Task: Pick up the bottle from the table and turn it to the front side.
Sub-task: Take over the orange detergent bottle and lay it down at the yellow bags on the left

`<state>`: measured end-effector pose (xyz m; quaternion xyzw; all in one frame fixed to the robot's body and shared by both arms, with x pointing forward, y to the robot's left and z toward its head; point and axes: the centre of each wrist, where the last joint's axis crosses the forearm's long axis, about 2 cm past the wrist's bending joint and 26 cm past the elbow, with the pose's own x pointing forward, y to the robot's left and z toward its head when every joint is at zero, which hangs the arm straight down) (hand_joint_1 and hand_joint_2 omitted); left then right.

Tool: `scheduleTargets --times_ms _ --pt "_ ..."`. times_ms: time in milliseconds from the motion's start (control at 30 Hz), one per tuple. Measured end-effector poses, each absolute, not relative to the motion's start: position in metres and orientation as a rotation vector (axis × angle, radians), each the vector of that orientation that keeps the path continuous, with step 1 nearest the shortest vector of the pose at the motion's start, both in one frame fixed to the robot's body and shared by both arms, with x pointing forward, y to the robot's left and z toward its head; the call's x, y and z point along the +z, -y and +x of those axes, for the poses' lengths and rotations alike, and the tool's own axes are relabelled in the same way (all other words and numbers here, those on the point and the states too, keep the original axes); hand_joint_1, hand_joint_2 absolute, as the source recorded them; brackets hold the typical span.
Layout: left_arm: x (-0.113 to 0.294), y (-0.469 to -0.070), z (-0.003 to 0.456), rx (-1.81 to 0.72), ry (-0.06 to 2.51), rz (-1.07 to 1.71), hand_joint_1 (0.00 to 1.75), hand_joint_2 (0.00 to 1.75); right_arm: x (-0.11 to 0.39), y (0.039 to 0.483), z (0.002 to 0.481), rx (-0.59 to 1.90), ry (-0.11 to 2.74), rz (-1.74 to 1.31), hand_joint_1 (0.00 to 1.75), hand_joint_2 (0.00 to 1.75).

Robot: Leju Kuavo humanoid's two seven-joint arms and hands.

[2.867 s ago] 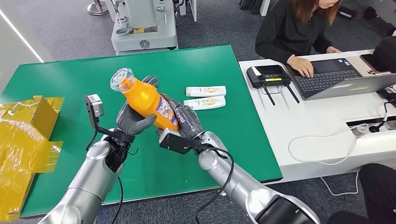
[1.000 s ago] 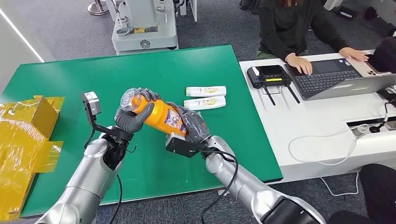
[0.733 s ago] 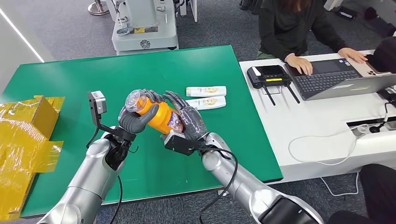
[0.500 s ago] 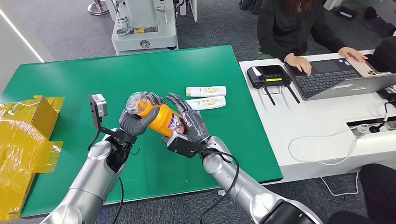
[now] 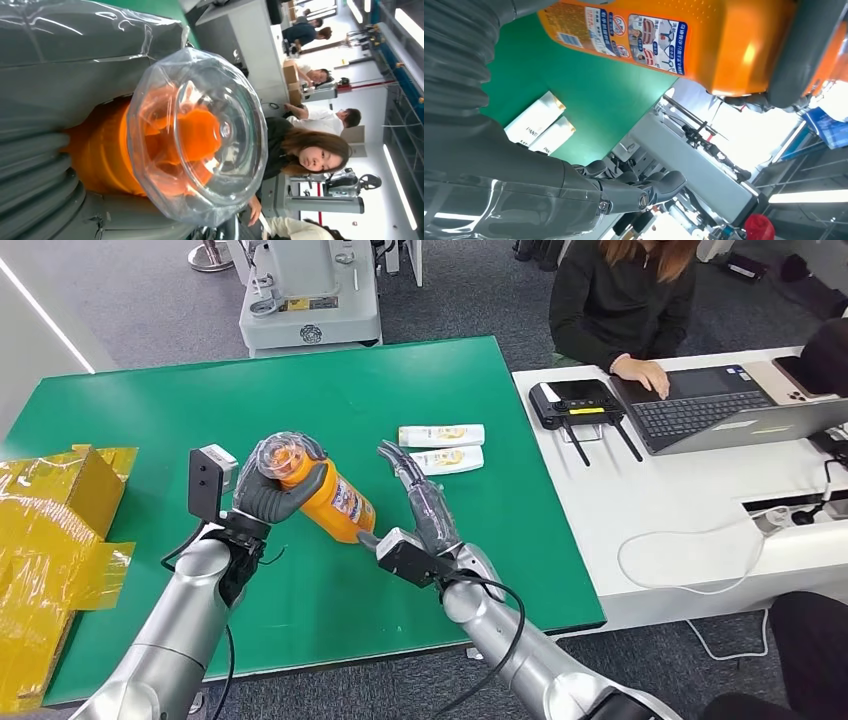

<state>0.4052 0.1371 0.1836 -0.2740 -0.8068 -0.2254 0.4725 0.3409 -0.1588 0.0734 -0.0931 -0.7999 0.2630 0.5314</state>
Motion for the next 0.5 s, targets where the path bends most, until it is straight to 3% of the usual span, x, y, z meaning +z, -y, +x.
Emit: scheduleTargets --times_ms 300,500 --pt "0.200 -0.147 0.418 -0.661 2.077 -0.505 1.75 1.75 0.081 0.153 0.331 0.579 1.986 -0.186 0.00 1.75" --pt "0.214 -0.165 0.429 -0.795 2.187 -0.232 1.75 1.75 0.083 0.149 0.318 0.571 2.024 -0.152 0.00 1.75"
